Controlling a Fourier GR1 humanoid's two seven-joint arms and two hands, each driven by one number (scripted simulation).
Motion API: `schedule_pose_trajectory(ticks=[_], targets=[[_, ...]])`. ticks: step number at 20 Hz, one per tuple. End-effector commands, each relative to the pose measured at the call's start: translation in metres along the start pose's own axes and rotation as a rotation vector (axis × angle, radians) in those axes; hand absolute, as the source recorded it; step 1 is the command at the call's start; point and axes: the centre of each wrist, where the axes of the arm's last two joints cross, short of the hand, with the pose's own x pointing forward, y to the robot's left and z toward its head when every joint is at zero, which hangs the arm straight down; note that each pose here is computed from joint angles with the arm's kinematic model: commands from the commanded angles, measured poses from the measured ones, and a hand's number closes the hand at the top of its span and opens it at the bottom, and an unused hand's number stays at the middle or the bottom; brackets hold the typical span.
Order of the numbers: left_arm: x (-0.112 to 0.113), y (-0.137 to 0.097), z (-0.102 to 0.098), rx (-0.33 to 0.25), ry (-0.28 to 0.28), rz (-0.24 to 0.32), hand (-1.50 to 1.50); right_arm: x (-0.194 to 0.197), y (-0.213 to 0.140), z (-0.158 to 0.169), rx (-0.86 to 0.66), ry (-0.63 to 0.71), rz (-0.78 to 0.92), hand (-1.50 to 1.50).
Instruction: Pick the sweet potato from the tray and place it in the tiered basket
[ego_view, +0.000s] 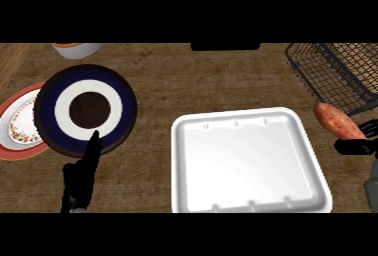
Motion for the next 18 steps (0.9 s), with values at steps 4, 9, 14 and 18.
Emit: schedule_pose_trajectory(ticks=[4,9,14,18], targets=[[-0.008,-0.004,0.008,-0.01,0.029,0.005,0.0,0.016,-0.09,0.038,-0.301,-0.014,-0.263,1.5],[0.002,-0.021,0.007,-0.025,0.014,0.007,0.0,0.029,-0.146,0.079,-0.441,-0.086,-0.161,1.5],[-0.008,-0.001,0.01,-0.037,0.017,-0.003,0.0,0.053,-0.177,0.062,-0.455,-0.065,-0.185,1.5],[-0.016,-0.004,0.009,-0.036,0.012,0.0,0.0,0.084,-0.173,0.055,-0.453,-0.04,-0.176,1.5]])
